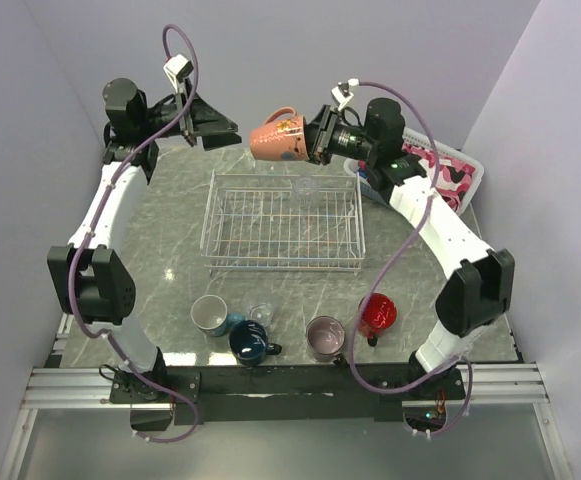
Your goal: Load the cups into the dish rack
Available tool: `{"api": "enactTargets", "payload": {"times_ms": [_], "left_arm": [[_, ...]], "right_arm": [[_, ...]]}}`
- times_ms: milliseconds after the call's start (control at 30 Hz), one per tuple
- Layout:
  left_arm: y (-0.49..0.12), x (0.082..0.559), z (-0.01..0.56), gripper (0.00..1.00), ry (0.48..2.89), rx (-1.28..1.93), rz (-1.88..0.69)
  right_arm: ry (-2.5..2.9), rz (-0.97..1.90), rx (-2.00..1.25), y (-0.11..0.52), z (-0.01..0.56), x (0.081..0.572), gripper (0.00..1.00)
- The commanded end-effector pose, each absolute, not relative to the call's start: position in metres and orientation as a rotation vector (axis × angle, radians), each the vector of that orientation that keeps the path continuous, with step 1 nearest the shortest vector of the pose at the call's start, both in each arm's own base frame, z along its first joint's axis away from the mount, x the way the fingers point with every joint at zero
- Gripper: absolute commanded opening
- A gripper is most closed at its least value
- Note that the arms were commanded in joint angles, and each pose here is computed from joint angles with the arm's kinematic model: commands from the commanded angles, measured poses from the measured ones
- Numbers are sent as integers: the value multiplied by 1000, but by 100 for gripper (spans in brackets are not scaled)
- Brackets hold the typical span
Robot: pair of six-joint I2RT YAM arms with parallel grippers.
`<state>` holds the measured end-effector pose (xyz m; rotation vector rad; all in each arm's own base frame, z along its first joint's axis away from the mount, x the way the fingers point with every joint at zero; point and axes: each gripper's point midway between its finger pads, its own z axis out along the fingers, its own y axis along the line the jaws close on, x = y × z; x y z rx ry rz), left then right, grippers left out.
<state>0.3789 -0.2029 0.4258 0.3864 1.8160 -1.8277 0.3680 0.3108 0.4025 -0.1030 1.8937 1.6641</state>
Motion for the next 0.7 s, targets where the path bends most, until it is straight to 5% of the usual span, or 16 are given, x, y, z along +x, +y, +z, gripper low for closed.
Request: {"api": "enactTargets", "payload": {"times_ms": [0,667], "left_arm": [[-206,338,464,96,1719,544,-1765],[-237,323,459,96,1749,568,-1831]], "right_arm": [[1640,1842,-256,313,469,350,0],[1664,1890,-215,332,429,379,0]]}}
